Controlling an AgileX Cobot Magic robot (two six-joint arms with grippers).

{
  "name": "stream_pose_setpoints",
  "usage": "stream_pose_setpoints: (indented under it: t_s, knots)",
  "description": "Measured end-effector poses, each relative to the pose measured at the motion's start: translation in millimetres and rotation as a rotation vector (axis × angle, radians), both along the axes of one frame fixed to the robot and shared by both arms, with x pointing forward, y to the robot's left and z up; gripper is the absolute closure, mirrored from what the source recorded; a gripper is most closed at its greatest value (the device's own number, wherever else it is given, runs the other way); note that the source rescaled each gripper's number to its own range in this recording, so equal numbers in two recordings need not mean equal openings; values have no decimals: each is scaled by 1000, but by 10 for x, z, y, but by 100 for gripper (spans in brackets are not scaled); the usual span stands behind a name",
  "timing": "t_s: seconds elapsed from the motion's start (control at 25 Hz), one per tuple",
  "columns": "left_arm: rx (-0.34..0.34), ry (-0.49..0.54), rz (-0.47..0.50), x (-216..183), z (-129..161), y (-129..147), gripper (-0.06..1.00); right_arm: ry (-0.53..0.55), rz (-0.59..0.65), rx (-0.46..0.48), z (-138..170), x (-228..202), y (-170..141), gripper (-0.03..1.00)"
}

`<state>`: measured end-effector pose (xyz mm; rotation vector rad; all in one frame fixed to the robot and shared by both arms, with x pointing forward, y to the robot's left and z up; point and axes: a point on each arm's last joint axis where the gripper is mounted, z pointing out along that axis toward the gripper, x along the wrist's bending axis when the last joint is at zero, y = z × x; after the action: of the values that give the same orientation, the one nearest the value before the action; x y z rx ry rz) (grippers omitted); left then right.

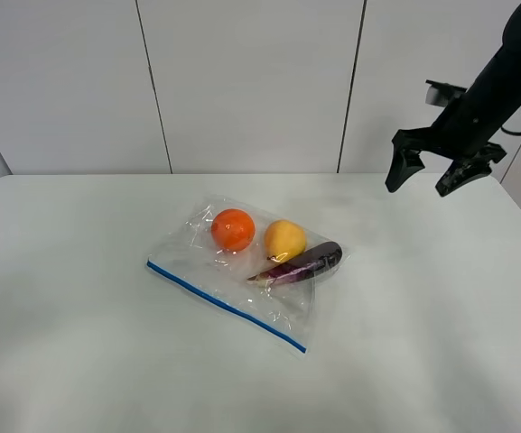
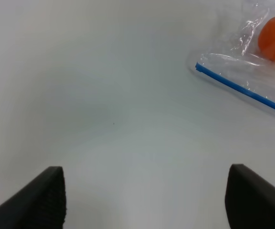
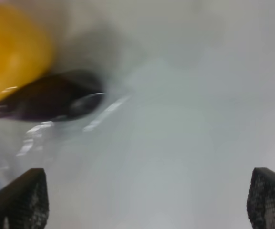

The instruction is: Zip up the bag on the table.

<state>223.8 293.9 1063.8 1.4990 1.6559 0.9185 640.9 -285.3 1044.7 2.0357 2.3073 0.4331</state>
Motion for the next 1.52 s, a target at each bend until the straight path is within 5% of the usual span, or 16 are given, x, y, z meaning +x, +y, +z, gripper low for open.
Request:
stream_pose_setpoints:
  t_s: [0.44, 0.72, 1.04, 1.52]
  knots:
    - [2, -16, 0, -27, -14, -3, 14, 12, -11, -147, 116, -325, -129, 5]
    - [2, -16, 0, -28, -16, -3, 14, -31, -14, -151, 410, -1101, -125, 5]
    - [2, -16, 0, -28, -16, -3, 14, -33, -14, -146, 261, -2232, -111, 5]
    - [2, -15, 0, -27, -16, -3, 14, -493, -62, -110, -27, -3410, -78, 5]
